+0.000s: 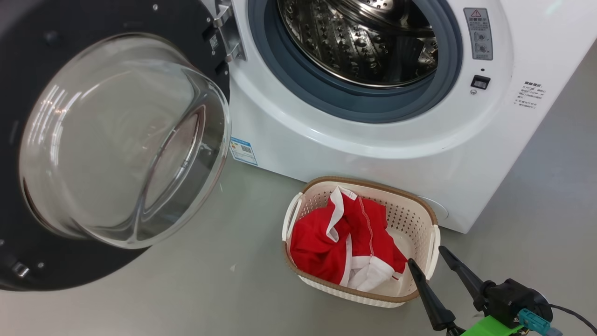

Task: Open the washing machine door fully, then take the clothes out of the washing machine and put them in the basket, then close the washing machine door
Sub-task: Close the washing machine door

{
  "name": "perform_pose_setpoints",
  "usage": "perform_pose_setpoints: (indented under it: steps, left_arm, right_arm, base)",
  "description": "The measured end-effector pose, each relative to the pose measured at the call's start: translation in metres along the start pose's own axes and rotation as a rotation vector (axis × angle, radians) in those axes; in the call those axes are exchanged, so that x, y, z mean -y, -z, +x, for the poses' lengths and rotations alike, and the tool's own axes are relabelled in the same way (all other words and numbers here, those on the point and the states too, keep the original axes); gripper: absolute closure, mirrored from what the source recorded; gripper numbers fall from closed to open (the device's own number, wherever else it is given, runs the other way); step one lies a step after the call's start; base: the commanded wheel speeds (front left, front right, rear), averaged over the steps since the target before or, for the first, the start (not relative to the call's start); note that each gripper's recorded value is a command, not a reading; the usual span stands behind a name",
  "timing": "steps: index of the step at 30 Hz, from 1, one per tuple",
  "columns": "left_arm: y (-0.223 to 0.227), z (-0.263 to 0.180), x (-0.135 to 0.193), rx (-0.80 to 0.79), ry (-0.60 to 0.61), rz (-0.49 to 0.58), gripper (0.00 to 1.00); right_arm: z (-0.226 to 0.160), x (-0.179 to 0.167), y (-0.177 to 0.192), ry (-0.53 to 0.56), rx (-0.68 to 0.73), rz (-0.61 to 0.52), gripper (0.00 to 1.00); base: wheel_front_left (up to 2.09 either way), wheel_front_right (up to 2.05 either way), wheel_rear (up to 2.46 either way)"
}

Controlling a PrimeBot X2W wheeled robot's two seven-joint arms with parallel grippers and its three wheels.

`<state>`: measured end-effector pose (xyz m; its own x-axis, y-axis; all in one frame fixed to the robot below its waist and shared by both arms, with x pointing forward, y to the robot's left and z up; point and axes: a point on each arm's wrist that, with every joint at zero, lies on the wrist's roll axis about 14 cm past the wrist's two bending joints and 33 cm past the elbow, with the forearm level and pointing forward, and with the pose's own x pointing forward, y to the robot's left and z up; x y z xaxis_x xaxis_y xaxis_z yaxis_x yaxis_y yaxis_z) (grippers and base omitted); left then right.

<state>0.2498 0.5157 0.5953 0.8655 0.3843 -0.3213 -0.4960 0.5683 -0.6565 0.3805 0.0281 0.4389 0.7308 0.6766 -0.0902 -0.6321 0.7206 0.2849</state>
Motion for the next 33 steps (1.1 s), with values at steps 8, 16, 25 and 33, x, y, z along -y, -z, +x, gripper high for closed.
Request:
perform_pose_setpoints:
  steps: [8,16,25,33]
  left_arm:
    - [0.013,-0.004,0.021,-0.068,0.092,0.022,1.0]
    - [0.039,-0.007,0.039,-0.169,0.172,0.039,1.0]
    - [0.072,-0.015,0.087,-0.299,0.336,0.128,1.0]
    - [0.102,-0.018,0.123,-0.387,0.462,0.177,1.0]
  right_arm:
    - [-0.002,-0.001,-0.003,0.009,0.011,0.003,0.0]
    - [-0.004,0.0,-0.006,0.018,0.019,0.002,0.0]
    - [-0.008,0.006,-0.009,0.042,0.03,0.002,0.0]
    - [-0.017,0.021,-0.016,0.1,0.053,0.005,0.0]
  base:
    - [0.0,0.0,0.0]
    - [0.0,0.0,0.0]
    - [0.0,0.0,0.0]
    - [0.0,0.0,0.0]
